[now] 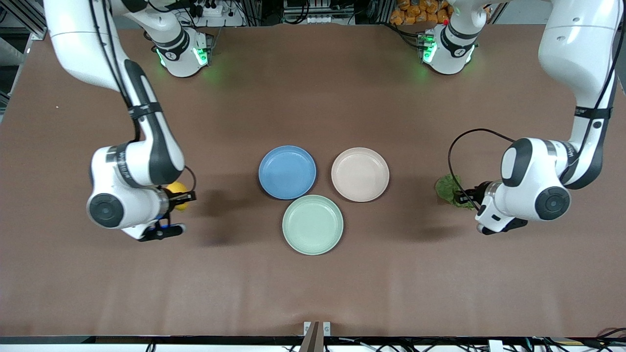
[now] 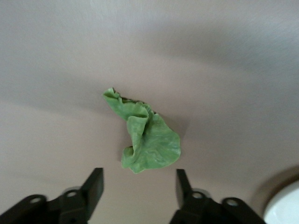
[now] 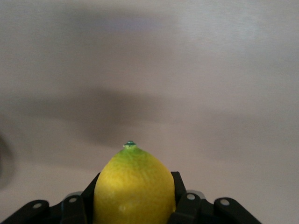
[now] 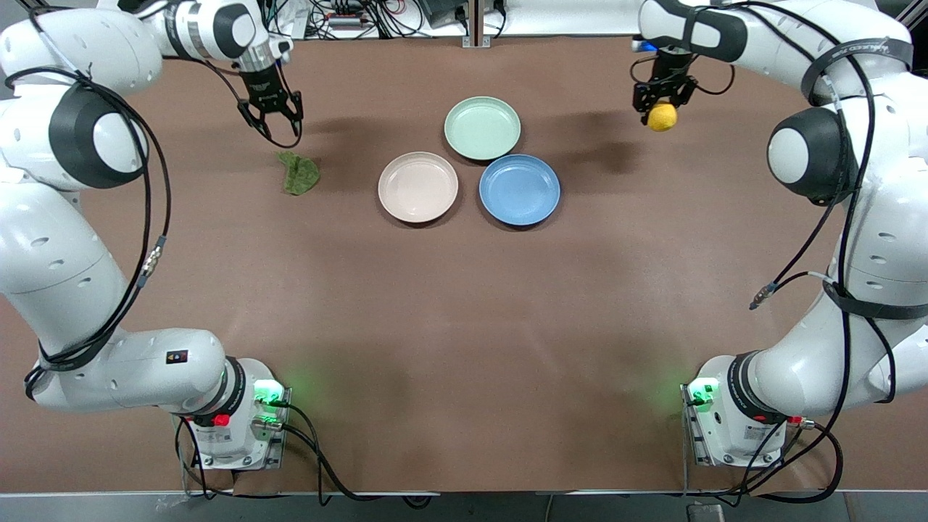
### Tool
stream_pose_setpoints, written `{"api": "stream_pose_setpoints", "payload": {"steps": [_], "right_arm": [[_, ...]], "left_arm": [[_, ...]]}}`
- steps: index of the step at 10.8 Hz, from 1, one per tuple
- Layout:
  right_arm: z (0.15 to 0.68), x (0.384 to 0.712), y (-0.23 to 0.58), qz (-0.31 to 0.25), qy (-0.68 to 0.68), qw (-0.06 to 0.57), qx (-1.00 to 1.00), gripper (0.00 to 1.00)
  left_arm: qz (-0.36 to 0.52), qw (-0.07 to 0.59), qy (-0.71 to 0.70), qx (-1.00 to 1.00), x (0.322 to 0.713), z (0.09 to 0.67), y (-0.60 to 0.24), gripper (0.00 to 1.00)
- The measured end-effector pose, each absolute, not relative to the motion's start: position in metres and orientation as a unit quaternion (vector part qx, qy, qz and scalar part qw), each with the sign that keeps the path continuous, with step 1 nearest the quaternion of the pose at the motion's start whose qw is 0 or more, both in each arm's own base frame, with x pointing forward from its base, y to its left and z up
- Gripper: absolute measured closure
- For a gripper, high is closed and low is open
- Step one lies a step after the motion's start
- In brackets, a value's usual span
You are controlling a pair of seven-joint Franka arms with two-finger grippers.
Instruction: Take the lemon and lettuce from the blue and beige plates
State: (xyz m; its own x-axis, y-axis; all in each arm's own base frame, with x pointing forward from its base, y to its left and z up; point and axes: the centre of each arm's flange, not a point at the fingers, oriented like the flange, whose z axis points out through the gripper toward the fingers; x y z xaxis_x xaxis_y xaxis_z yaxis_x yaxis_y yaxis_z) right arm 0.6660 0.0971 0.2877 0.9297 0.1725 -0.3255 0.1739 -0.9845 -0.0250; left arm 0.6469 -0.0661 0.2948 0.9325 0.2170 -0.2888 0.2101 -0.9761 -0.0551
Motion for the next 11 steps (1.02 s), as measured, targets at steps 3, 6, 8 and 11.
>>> {"api": "stream_pose_setpoints", "payload": {"steps": [3,6,8,11], "right_arm": [[0.279,0.667,0.072,-0.143,0.085,0.017,0.986,0.40],[0.243,0.637,0.050,-0.085,0.087,0.019,0.992,0.40],[0.223,0.617,0.034,-0.059,0.085,0.021,0.994,0.40],[0.192,0.595,0.018,-0.023,0.077,0.024,0.996,0.40]], "left_arm": [[0.100,0.016,-0.103,-0.990,0.641,0.387,-0.073,0.00],[0.063,0.023,-0.097,-0.993,0.618,0.469,-0.082,0.00],[0.050,0.028,-0.094,-0.994,0.601,0.510,-0.087,0.00],[0.039,0.035,-0.075,-0.996,0.573,0.552,-0.110,0.00]]}}
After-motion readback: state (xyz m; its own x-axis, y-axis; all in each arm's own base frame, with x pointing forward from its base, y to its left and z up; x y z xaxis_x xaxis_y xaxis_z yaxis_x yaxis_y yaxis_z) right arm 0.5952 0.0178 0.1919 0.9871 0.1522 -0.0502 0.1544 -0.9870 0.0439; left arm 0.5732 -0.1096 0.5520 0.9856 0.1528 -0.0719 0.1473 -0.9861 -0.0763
